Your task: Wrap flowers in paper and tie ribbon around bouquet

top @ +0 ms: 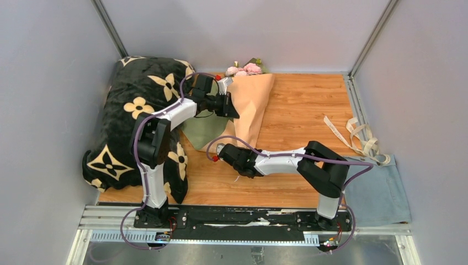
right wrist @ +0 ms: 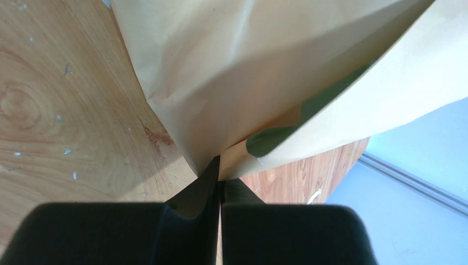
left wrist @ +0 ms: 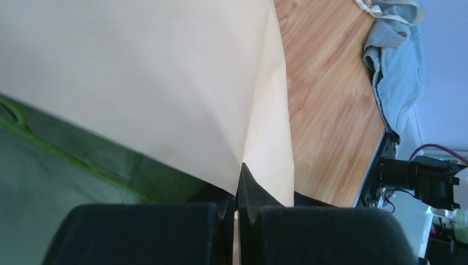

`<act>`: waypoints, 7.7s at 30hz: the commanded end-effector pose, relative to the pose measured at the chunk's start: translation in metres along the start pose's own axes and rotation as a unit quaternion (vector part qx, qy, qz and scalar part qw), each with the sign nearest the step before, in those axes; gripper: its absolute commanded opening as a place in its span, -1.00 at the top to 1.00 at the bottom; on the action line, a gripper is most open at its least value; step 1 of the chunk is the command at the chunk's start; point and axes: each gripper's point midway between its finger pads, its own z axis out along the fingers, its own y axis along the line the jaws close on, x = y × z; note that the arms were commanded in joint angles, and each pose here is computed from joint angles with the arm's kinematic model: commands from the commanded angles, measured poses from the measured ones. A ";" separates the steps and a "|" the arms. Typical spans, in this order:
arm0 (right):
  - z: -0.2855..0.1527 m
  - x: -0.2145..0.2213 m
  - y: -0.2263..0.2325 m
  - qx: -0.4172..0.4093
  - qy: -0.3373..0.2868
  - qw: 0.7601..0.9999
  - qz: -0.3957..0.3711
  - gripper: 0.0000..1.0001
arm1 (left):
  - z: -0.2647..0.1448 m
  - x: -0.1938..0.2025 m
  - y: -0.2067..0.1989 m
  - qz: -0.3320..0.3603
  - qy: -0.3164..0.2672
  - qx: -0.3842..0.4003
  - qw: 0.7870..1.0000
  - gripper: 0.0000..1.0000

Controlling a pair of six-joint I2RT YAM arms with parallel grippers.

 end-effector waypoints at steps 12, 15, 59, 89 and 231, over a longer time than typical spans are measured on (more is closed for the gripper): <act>-0.037 -0.011 0.002 -0.065 -0.079 0.994 -0.023 -0.10 | -0.018 0.050 0.106 0.001 0.062 -0.159 0.985 1.00; -0.070 -0.018 -0.006 -0.114 -0.142 0.983 0.004 -0.17 | -0.014 0.059 0.115 -0.005 0.072 -0.167 0.983 1.00; 0.076 -0.012 -0.099 -0.433 -0.170 0.660 0.590 0.91 | -0.011 0.075 0.105 0.045 0.109 -0.151 0.981 1.00; 0.207 0.037 -0.228 -0.331 -0.257 0.551 0.722 -0.56 | -0.009 0.085 0.111 0.043 0.153 -0.145 0.977 1.00; 0.025 0.006 0.035 -0.462 -0.052 0.626 0.625 1.00 | 0.000 -0.001 -0.104 0.024 0.013 -0.023 0.999 1.00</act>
